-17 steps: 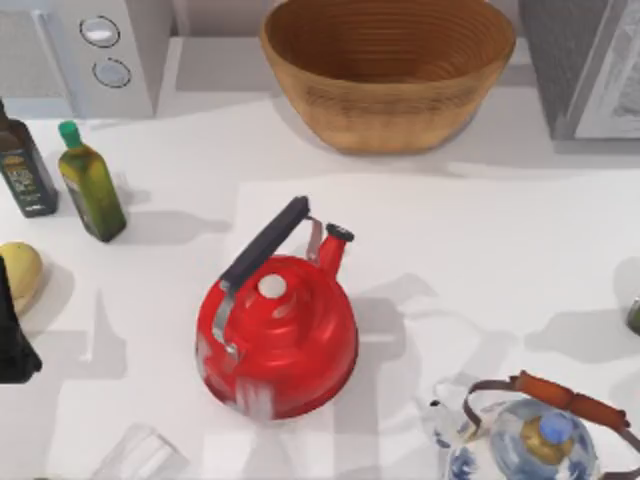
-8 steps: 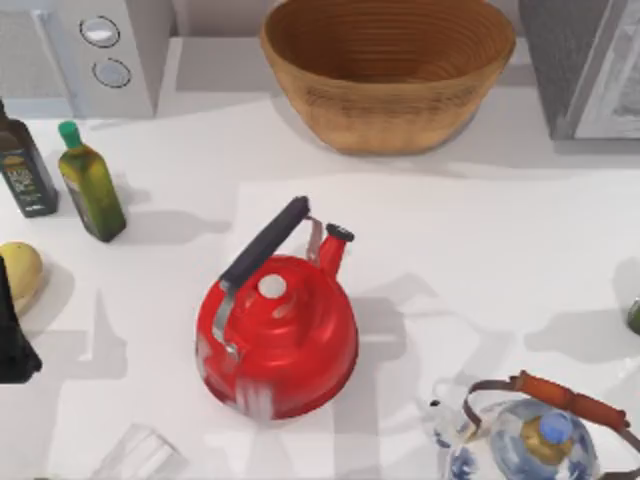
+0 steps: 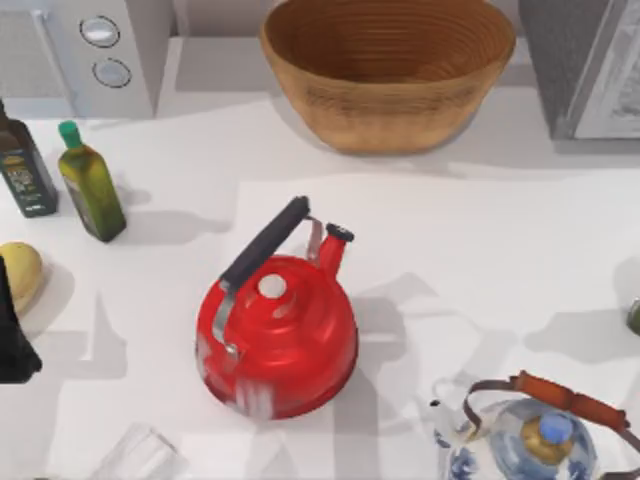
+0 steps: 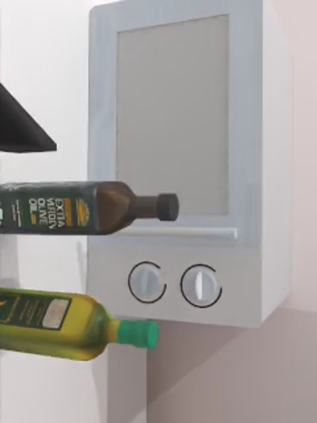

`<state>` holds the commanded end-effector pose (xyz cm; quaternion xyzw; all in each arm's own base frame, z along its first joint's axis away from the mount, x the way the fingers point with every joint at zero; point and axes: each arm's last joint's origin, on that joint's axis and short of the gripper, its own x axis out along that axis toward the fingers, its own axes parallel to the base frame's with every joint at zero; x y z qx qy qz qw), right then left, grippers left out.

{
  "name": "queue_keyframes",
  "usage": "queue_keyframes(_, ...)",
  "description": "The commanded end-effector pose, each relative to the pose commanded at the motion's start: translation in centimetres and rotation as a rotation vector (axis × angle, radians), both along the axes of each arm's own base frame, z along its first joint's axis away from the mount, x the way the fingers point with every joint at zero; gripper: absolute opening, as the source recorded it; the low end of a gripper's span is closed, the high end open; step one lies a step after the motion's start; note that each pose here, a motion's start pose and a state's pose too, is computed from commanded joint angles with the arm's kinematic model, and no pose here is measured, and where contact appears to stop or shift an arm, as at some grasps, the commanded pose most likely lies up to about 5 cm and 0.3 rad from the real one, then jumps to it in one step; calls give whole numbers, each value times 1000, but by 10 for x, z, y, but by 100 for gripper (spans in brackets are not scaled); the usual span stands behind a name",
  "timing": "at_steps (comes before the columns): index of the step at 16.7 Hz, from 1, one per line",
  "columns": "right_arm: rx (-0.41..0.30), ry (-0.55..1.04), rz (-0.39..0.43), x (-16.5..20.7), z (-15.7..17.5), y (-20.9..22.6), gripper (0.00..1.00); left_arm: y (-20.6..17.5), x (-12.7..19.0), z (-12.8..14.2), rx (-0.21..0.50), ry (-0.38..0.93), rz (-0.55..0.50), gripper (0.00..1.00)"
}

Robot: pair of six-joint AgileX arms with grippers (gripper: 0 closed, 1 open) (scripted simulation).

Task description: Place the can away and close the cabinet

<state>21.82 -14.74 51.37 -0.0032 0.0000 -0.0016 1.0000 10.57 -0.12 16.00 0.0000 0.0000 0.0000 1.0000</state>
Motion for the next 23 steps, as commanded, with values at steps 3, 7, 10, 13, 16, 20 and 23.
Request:
queue_keyframes(3, 9, 7, -3, 32, -1, 53, 100, 0, 0, 0, 0, 0, 0, 100)
queue_keyframes(7, 12, 12, 1, 47, -2, 141, 100, 0, 0, 0, 0, 0, 0, 100)
queue_keyframes(10, 10, 9, 10, 36, -2, 198, 100, 0, 0, 0, 0, 0, 0, 100)
queue_keyframes(13, 6, 5, 12, 20, -3, 232, 100, 0, 0, 0, 0, 0, 0, 100)
queue_keyframes(16, 3, 4, 12, 12, -3, 245, 100, 0, 0, 0, 0, 0, 0, 100)
queue_keyframes(20, 0, -17, -33, 4, 3, 235, 100, 0, 0, 0, 0, 0, 0, 100)
queue_keyframes(23, 0, -18, -33, 15, 4, 235, 100, 0, 0, 0, 0, 0, 0, 100)
